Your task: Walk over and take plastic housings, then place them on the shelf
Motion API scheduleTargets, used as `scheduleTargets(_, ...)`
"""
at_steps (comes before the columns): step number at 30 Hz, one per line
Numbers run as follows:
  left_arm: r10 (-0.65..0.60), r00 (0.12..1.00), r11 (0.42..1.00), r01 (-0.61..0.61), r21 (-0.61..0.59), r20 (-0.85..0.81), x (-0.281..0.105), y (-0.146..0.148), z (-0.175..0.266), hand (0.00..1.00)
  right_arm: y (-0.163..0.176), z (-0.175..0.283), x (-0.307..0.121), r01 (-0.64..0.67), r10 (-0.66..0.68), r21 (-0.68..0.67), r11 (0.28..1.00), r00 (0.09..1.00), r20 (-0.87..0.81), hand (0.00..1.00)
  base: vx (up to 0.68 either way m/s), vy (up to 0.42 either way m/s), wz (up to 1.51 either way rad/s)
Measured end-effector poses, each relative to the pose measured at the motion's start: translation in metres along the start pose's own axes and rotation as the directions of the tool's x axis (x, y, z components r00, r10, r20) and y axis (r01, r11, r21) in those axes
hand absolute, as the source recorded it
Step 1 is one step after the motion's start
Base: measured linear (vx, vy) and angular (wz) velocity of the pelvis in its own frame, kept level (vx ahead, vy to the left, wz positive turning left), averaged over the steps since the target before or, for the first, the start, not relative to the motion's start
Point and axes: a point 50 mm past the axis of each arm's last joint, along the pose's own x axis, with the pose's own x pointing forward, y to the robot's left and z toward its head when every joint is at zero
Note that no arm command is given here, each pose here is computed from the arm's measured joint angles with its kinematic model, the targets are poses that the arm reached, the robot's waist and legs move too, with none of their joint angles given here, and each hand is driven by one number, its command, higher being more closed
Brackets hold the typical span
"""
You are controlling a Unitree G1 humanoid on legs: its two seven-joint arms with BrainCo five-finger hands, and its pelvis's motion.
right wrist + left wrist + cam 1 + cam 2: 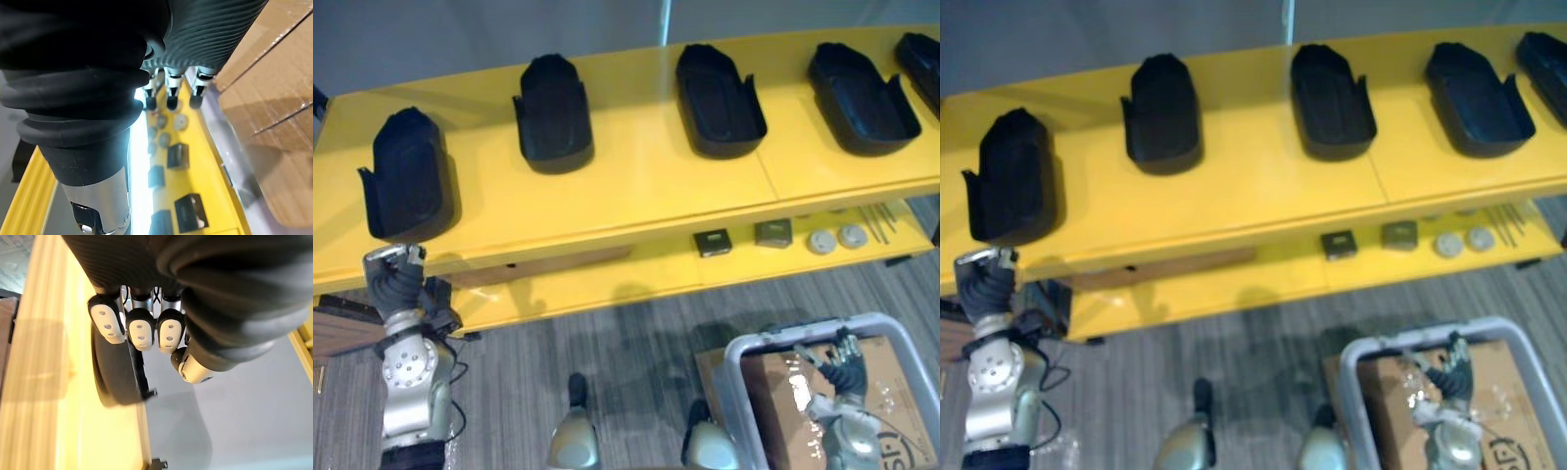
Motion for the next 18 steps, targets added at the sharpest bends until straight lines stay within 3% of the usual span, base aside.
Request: scheduleTargets(18,0.031,0.999,1.0,-0.031,0.003,0.029,0.03,-0.005,0.005,1.0,0.007,0.008,0.01,-0.007,0.007,0.018,1.0,1.0,0.015,0.0,0.0,0.0,0.0)
